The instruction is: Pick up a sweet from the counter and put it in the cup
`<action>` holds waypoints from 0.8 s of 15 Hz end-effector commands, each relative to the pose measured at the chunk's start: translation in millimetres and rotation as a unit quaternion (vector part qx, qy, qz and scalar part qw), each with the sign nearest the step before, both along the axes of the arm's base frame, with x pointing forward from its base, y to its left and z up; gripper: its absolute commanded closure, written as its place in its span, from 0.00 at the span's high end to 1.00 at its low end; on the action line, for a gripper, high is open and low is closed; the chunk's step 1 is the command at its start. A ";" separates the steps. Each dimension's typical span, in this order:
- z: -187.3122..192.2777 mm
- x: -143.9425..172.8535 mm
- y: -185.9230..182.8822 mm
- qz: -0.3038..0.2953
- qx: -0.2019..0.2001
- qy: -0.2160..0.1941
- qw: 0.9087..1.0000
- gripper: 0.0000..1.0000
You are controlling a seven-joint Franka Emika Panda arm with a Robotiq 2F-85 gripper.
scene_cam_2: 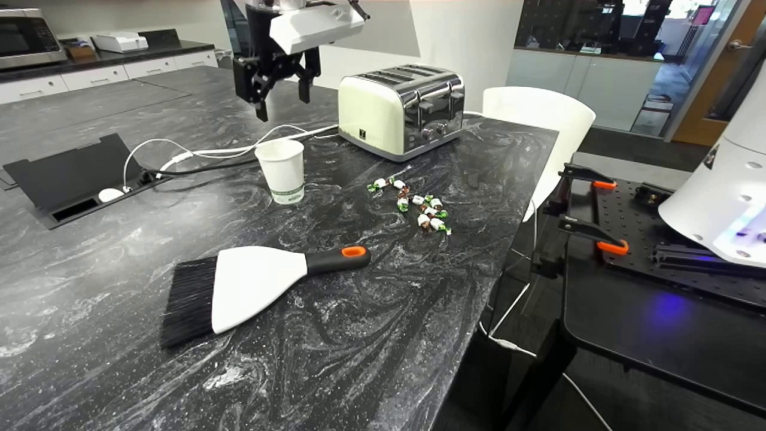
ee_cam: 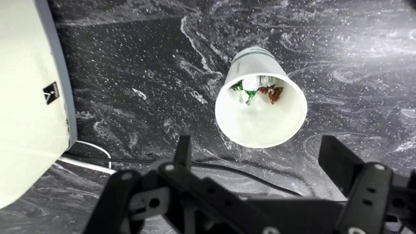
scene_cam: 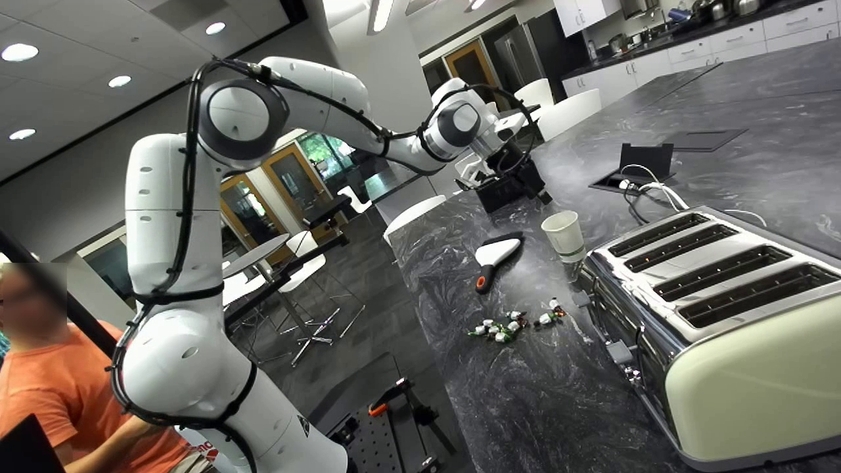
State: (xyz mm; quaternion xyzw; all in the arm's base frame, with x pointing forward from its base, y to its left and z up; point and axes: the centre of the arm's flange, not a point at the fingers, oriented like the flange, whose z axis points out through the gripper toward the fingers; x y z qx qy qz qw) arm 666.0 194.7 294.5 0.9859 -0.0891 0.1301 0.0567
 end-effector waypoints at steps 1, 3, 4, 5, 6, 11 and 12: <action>23.9 -76.8 -33.1 0.018 0.019 0.022 0.999 1.00; 25.7 -102.0 -42.0 0.016 0.025 0.028 0.999 1.00; 26.3 -115.5 -46.8 0.018 0.031 0.034 0.999 1.00; 25.3 -128.7 -50.7 0.015 0.036 0.038 0.999 1.00; 24.5 -142.1 -54.5 0.014 0.042 0.041 0.998 1.00; 13.9 -216.3 -77.3 -0.013 0.061 0.053 0.997 1.00; 12.4 -230.9 -81.4 -0.019 0.066 0.054 0.996 1.00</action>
